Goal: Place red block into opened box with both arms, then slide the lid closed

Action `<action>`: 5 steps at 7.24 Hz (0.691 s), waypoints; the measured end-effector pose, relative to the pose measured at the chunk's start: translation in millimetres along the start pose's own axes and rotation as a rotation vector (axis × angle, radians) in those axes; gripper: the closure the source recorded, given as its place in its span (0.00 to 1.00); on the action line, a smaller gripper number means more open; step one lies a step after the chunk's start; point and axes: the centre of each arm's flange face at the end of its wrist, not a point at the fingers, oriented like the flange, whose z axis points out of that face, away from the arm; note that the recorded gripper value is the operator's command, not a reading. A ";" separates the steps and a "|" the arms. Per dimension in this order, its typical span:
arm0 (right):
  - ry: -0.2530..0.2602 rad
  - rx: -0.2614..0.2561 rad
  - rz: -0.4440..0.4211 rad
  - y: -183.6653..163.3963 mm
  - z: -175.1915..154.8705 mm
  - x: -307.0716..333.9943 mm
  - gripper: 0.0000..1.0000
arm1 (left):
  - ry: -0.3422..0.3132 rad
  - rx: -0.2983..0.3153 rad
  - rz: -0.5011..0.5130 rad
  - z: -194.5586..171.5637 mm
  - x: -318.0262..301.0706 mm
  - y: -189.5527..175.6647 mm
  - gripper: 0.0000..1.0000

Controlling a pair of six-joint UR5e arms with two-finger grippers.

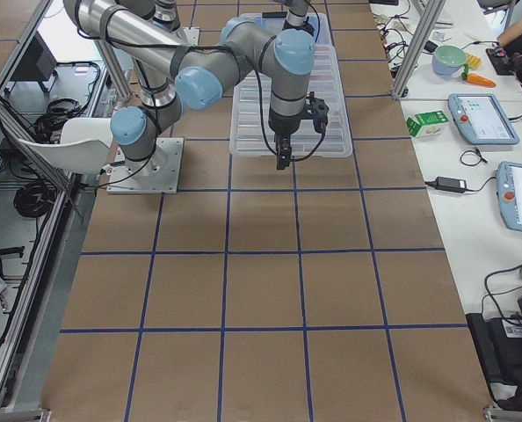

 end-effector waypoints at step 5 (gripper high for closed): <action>-0.031 -0.026 0.019 -21.6 89.6 5.5 0.00 | -0.007 0.072 -0.002 -48.3 -2.1 1.2 0.00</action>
